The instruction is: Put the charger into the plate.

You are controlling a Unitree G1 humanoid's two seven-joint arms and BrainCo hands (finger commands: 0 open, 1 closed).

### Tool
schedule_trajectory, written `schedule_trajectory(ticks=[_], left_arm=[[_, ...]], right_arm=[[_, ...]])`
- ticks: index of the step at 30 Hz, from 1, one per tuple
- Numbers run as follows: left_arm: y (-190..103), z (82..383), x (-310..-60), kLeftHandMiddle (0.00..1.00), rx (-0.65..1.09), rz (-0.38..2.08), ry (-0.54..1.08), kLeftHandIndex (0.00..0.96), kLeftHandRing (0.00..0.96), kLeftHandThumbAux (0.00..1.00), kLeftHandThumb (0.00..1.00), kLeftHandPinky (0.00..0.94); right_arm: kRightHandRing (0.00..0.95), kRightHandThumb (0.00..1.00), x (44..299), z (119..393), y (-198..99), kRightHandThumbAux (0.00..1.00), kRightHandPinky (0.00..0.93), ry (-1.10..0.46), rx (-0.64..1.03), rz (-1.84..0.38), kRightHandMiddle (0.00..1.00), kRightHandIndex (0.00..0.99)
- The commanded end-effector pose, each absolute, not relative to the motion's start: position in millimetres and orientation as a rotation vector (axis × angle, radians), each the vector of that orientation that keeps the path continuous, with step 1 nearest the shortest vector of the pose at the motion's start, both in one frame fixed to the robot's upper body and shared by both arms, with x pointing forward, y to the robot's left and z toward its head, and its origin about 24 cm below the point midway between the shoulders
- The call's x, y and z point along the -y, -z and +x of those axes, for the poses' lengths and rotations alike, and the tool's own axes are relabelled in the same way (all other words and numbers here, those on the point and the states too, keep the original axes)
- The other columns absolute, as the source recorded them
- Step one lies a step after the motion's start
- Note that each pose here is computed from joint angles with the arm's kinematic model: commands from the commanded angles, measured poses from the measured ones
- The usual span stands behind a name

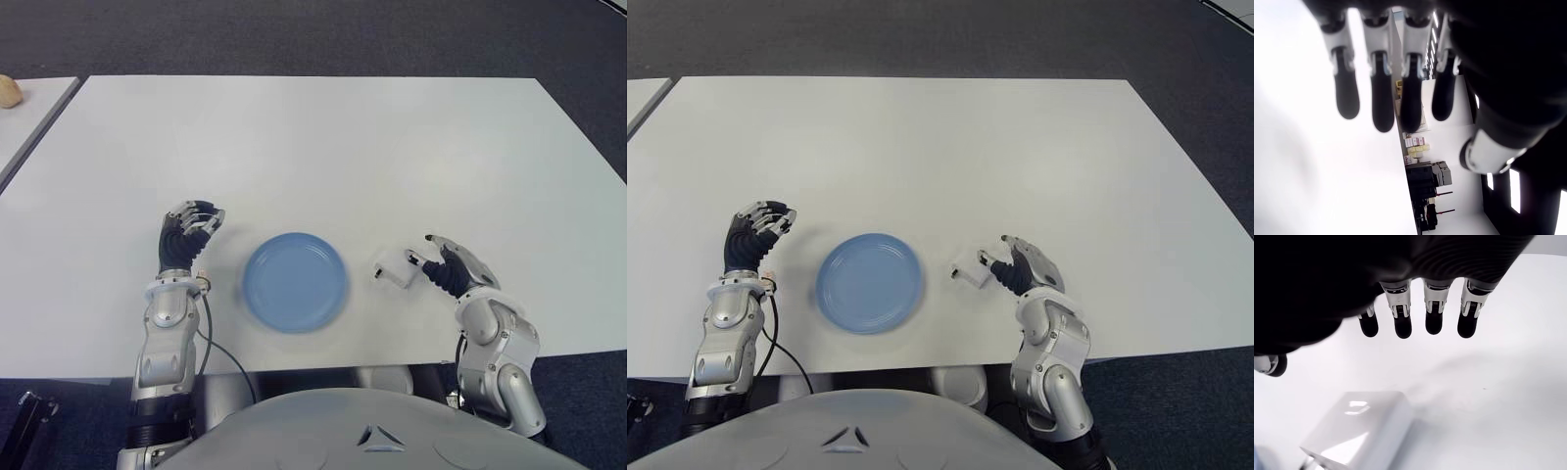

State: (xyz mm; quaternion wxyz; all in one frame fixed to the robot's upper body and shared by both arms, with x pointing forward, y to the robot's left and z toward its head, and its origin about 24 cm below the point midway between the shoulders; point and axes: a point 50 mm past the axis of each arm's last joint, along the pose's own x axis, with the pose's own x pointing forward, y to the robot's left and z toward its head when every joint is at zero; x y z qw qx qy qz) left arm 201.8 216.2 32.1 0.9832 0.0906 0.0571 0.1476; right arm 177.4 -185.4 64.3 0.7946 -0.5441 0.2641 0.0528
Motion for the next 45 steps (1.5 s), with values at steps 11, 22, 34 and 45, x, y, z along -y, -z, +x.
schedule_trajectory(ticks=[11,22,34,45], left_arm=[[-23,203,-220,0.475,-0.093,0.157,-0.282,0.425,0.482,0.721,0.707,0.478],[-23,202,-224,0.486,-0.091,0.160,-0.283,0.426,0.487,0.722,0.706,0.485],[-25,202,-225,0.490,-0.088,0.164,-0.277,0.427,0.491,0.720,0.705,0.478],[-24,202,-226,0.490,-0.079,0.157,-0.269,0.426,0.491,0.721,0.705,0.480]], right_arm=[[0.000,0.506,191,174,-40,0.122,0.000,-0.078,-0.699,-1.234,0.000,0.000],[0.000,0.624,193,173,-26,0.174,0.000,-0.014,-0.706,-1.245,0.000,0.000],[0.000,0.656,188,165,-27,0.189,0.000,-0.036,-0.706,-1.248,0.000,0.000],[0.000,0.630,179,163,-38,0.183,0.000,-0.166,-0.647,-1.247,0.000,0.000]])
